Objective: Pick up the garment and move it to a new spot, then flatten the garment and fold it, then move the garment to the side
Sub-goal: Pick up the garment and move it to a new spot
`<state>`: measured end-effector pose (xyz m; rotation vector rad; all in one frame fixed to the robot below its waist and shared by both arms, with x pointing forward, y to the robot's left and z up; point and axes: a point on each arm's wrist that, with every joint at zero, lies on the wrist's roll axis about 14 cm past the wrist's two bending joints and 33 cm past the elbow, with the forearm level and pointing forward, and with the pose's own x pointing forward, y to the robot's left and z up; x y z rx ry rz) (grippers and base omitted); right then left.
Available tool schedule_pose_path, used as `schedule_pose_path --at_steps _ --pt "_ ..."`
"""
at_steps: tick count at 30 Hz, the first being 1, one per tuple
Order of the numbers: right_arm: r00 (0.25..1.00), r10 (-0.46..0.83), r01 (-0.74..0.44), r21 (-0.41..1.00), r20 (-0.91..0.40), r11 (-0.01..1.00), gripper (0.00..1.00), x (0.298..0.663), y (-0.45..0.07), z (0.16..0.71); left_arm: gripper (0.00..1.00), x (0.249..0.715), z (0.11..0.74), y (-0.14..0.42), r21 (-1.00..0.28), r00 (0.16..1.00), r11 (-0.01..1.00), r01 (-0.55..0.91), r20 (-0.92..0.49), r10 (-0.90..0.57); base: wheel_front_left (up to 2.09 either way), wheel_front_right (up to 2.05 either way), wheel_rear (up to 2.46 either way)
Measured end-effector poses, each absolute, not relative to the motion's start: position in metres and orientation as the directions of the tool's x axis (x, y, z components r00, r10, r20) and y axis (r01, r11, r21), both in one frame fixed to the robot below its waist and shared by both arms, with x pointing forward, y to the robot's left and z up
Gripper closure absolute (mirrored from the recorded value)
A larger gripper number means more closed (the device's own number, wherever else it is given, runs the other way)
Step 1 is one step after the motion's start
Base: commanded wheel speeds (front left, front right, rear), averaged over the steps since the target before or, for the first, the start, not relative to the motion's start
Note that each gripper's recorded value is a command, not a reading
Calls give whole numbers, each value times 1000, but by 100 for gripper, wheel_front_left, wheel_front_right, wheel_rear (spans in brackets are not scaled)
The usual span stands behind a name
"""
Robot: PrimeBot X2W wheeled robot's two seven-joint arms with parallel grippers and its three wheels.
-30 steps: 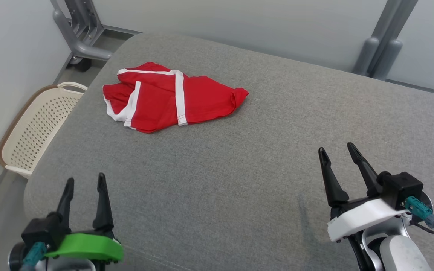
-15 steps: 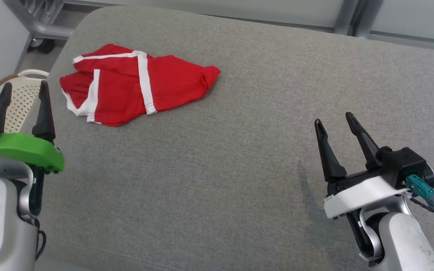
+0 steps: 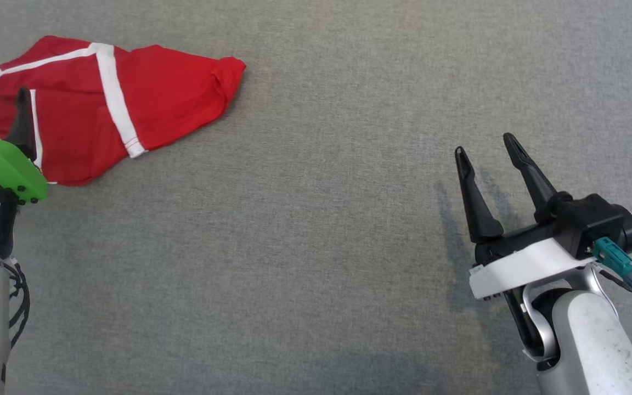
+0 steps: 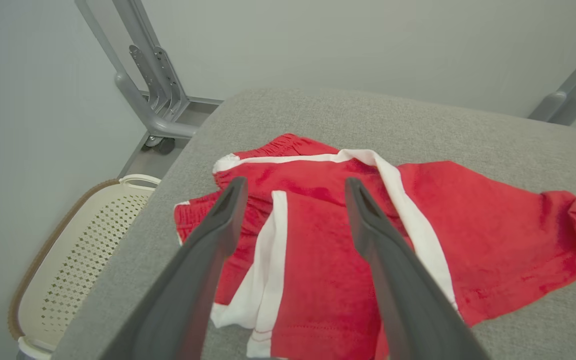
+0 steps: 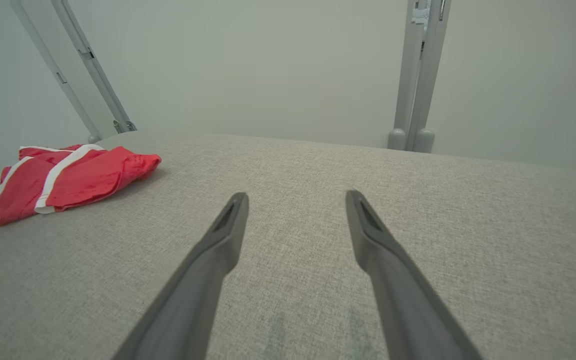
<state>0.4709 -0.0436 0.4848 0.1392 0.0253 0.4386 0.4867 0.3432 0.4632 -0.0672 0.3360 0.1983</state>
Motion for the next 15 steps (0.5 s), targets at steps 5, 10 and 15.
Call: schedule_pose_path --at_steps 5,10,15 --pt "920 391 -385 129 -26 914 0 476 -59 471 0 500 423 329 -91 881 977 -194 -455 132 0 0 0" --pt "927 370 -362 124 -54 924 0 477 -69 460 0 496 385 323 -102 803 975 -196 -587 100 0 0 0" --pt "931 360 -351 116 -66 929 0 477 -74 456 0 490 363 317 -122 750 971 -206 -657 76 0 0 0"
